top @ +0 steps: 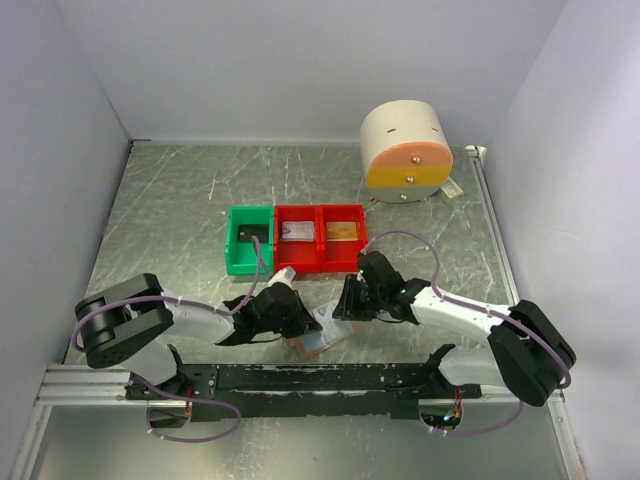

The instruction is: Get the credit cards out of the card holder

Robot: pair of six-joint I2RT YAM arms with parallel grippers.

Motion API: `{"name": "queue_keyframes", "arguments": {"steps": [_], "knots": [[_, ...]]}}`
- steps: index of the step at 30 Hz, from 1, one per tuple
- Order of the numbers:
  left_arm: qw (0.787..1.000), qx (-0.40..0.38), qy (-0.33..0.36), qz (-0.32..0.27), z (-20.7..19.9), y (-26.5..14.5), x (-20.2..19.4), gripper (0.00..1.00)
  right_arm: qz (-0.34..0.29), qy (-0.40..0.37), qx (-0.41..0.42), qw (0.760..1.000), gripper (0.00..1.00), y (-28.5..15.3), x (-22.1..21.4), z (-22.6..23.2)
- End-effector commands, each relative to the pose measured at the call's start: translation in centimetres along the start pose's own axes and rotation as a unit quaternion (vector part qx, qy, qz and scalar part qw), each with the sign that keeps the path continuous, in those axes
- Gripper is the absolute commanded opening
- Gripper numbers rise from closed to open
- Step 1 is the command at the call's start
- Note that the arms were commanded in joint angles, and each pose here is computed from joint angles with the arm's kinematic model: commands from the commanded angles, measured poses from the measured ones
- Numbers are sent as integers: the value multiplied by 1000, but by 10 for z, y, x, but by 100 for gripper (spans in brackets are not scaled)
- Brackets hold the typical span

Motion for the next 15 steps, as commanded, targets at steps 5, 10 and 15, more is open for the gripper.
{"name": "queue_keyframes", "arguments": {"steps": [5,10,15], "knots": [[1000,21,14,9,5,3,-3,7,25,2,-16,1000,32,10,-8,-14],[1000,19,9,4,6,1,-3,11,27,-2,1,1000,32,7,-8,-9],[1000,13,-1,0,7,0,-3,19,31,3,3,1000,31,4,-10,-10]]}}
Point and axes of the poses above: each gripper's point midway between its finger pads, its own y axis out along the fingers, its own z axis along the line the jaws close on, x = y × z, the point moved 8 cm from there along -y, back along the fingers, and after that the axes turned 13 degrees about y, right-handed, at the moved point
